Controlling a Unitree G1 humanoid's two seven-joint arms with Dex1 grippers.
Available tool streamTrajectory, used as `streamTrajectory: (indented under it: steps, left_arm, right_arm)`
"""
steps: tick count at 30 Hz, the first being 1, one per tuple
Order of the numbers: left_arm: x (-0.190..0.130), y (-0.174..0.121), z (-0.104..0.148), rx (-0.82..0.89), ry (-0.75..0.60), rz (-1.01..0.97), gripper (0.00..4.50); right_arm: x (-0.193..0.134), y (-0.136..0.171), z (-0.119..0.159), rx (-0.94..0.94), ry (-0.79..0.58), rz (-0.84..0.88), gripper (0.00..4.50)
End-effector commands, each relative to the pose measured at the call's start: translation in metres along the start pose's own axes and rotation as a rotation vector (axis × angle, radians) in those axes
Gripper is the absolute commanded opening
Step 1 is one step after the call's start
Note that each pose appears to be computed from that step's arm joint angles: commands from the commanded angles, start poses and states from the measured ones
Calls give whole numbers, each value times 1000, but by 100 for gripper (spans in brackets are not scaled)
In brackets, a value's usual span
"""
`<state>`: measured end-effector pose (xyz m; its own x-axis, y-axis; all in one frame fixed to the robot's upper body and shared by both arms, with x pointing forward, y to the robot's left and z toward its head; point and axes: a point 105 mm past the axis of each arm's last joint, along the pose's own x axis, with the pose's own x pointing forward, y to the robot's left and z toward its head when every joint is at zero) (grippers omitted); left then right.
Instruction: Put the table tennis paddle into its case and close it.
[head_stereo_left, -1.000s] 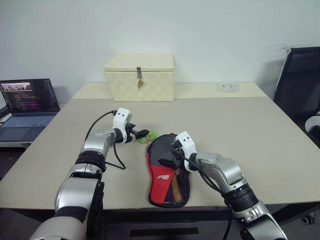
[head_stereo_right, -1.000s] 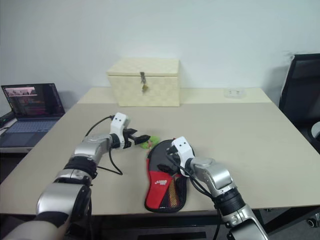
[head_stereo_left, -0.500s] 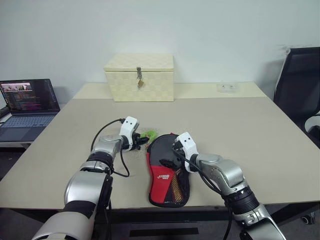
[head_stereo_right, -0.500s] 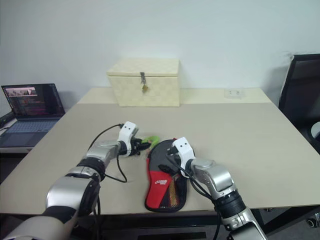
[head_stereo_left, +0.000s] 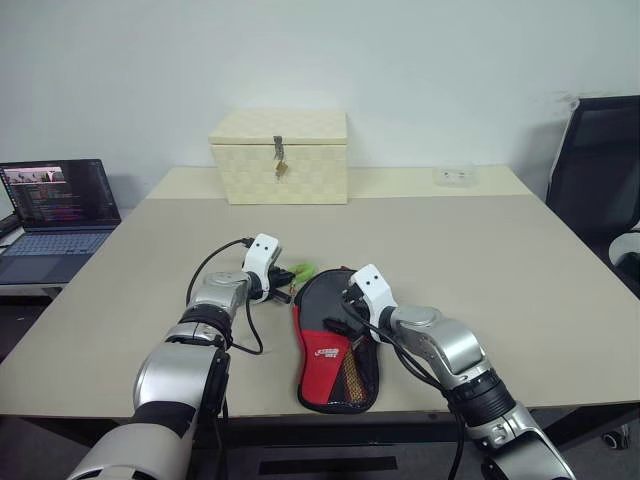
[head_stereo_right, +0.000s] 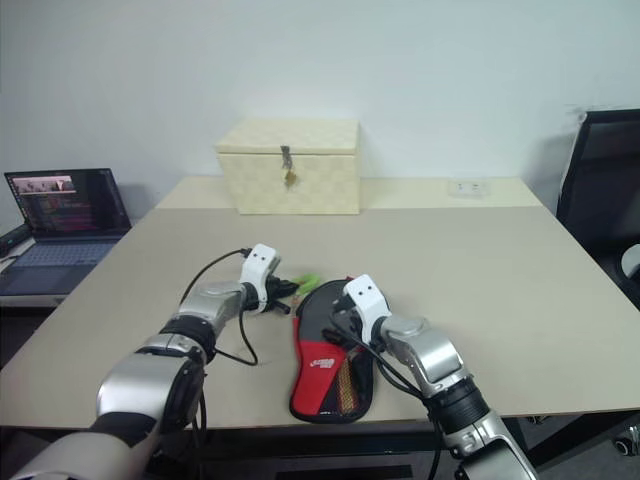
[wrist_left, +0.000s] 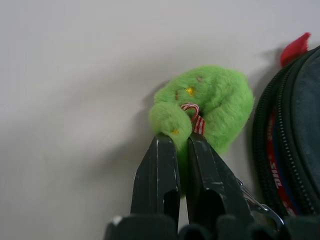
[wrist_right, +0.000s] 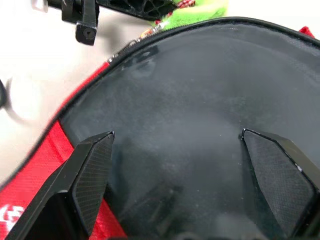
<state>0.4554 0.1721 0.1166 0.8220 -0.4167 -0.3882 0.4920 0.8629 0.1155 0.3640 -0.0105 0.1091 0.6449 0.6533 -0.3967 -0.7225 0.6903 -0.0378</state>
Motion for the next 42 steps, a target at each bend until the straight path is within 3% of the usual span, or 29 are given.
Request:
streamTrajectory:
  steps: [1,6,10,14,19,23,29,37,42]
  left_arm:
    - [3,2,28,132,-49,66,2]
    - [11,-11,63,254,-103,100,2]
    - [14,-31,117,450,-187,153,2]
    - [14,-40,132,575,-200,165,2]
    - [22,-79,155,862,-238,124,2]
    - [33,-126,157,1151,-264,33,2]
    - [40,-189,146,1430,-340,-134,2]
    - [40,-243,126,1456,-449,-329,2]
    - [39,-249,119,1403,-448,-390,2]
  right_arm:
    - [1,0,-28,20,99,2,450]
    - [-4,10,-40,16,137,31,450]
    - [-9,20,-52,10,174,52,450]
    - [-13,25,-57,11,186,57,450]
    - [-18,31,-68,19,214,68,450]
    - [-17,37,-73,23,223,74,450]
    - [-17,43,-77,36,225,76,450]
    - [-16,43,-77,40,221,73,450]
    - [-14,41,-75,37,215,72,450]
